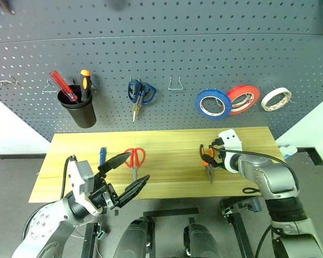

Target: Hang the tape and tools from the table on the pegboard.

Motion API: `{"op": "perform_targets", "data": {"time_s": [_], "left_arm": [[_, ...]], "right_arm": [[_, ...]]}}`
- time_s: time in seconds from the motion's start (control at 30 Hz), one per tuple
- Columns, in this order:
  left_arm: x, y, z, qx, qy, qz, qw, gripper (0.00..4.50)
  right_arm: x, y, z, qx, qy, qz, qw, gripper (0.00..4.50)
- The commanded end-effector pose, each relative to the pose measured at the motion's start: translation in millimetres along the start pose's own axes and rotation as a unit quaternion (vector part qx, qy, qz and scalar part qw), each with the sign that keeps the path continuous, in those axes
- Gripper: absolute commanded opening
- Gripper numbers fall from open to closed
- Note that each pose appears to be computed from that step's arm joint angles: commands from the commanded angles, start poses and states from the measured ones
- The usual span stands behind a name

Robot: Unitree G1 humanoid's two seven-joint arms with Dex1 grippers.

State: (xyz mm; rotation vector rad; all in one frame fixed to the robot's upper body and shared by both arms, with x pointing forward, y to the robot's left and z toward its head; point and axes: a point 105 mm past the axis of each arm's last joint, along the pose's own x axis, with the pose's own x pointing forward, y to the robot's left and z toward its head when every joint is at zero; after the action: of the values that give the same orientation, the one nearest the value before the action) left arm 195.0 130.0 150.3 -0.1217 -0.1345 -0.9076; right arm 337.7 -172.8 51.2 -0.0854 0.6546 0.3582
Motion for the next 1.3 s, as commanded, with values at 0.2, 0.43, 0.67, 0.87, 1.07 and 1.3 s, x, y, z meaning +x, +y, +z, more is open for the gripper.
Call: {"op": "perform_targets", "data": {"time_s": [0.2,0.43,0.67,0.87,1.07,1.3], "left_arm": [[0,-5,4,0.014,-0.006,0.002,1.0,4.5],[-1,-10,5,0.01,-0.003,0.012,1.0,4.5],[-2,-15,5,0.005,0.001,0.019,1.0,4.5],[0,-15,3,0.003,0.003,0.018,1.0,4.5],[0,-12,2,0.002,0.004,0.014,1.0,4.5],[-6,-7,-4,0.0,0.009,0.013,1.0,4.5]], "right_arm": [[16,30,28,-0.002,-0.025,0.008,1.0,4.47],[23,33,30,-0.006,-0.026,-0.001,1.0,4.47],[28,21,25,0.012,-0.014,-0.061,0.998,4.47],[26,12,24,0.026,-0.014,-0.104,0.994,4.47],[25,4,24,0.06,-0.015,-0.144,0.988,4.47],[28,7,23,0.079,-0.01,-0.155,0.985,4.47]]}}
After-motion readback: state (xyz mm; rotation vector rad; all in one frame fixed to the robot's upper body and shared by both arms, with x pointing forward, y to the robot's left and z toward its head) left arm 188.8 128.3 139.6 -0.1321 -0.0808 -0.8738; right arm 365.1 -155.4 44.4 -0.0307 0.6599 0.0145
